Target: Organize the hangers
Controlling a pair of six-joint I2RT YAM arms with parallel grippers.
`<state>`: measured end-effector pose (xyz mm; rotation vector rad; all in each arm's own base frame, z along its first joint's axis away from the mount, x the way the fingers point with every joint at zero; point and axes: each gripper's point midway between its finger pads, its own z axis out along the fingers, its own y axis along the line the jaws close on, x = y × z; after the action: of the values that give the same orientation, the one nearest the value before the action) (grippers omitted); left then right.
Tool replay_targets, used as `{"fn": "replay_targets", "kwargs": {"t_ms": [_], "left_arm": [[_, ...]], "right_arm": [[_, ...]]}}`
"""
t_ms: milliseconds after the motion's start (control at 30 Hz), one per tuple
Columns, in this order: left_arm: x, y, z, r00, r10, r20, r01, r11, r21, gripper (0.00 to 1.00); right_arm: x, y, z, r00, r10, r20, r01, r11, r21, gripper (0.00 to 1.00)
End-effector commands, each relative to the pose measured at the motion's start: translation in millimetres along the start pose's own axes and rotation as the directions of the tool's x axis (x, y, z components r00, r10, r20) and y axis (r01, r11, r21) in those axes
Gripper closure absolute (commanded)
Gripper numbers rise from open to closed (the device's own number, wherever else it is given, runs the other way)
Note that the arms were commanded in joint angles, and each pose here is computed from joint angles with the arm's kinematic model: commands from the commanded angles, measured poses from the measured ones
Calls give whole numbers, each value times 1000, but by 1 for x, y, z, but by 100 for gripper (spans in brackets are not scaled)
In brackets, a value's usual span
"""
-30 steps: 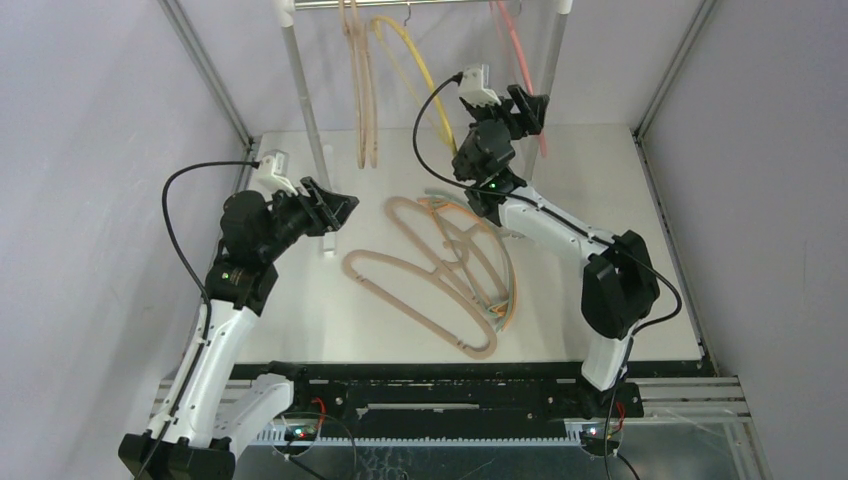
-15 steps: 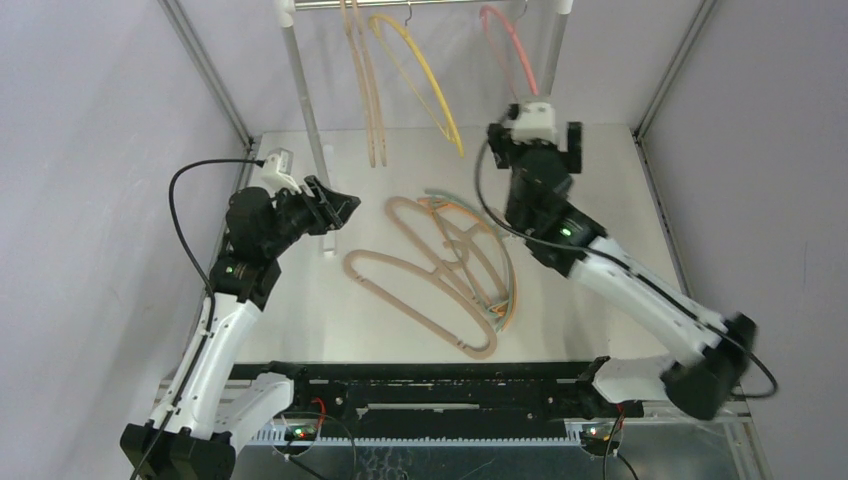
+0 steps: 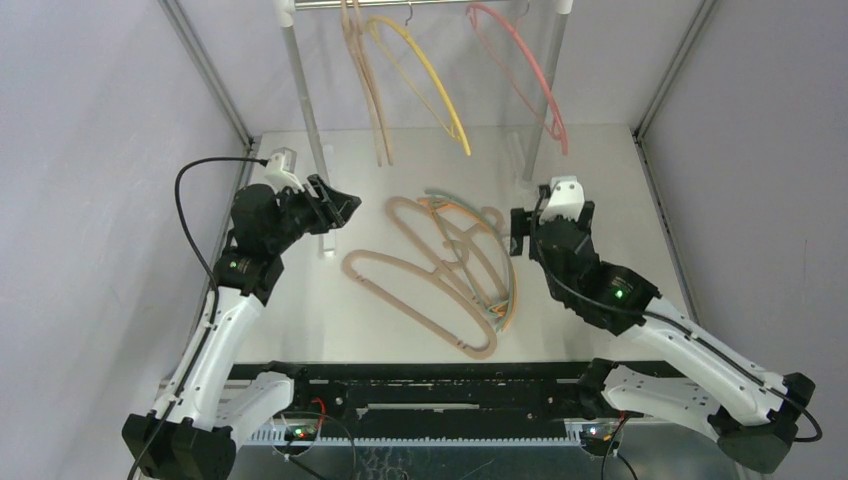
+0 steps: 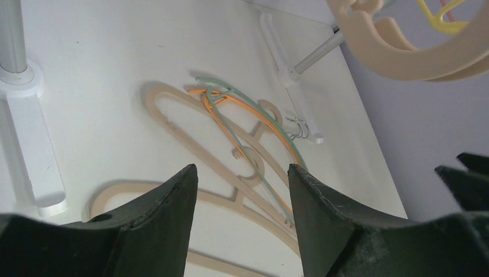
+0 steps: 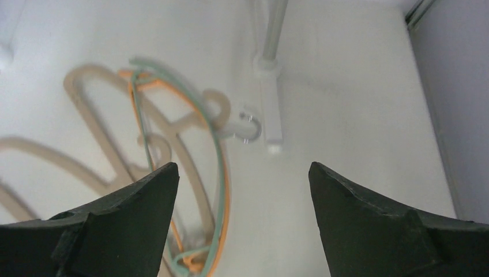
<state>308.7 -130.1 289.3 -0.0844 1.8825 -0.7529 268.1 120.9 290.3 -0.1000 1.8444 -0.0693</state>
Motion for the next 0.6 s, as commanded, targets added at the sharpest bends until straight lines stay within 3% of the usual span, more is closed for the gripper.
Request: {"fn": "replay_targets", "kwargs": {"t_ms": [0,133,400,567], "left_arm": [[1,3,2,1000,2,8,-2,1000,-9,36],[7,9,3,1000,-5,8,5,1000,-25,36],[15,11,6,1000,-19,-1,19,1000,-22,37],[17,6,6,1000,-16,-6,16,1000,-6,37]], "right_arm": [[47,3,-20,989,96,-114,-102,994,-50,13],[108,22,-25,961,123,-249,-151,984,-97,23],[194,62,-8,895,132,-427,-188,978,-92,32],[210,65,17,879,167,-446,-195,981,-18,58]]}}
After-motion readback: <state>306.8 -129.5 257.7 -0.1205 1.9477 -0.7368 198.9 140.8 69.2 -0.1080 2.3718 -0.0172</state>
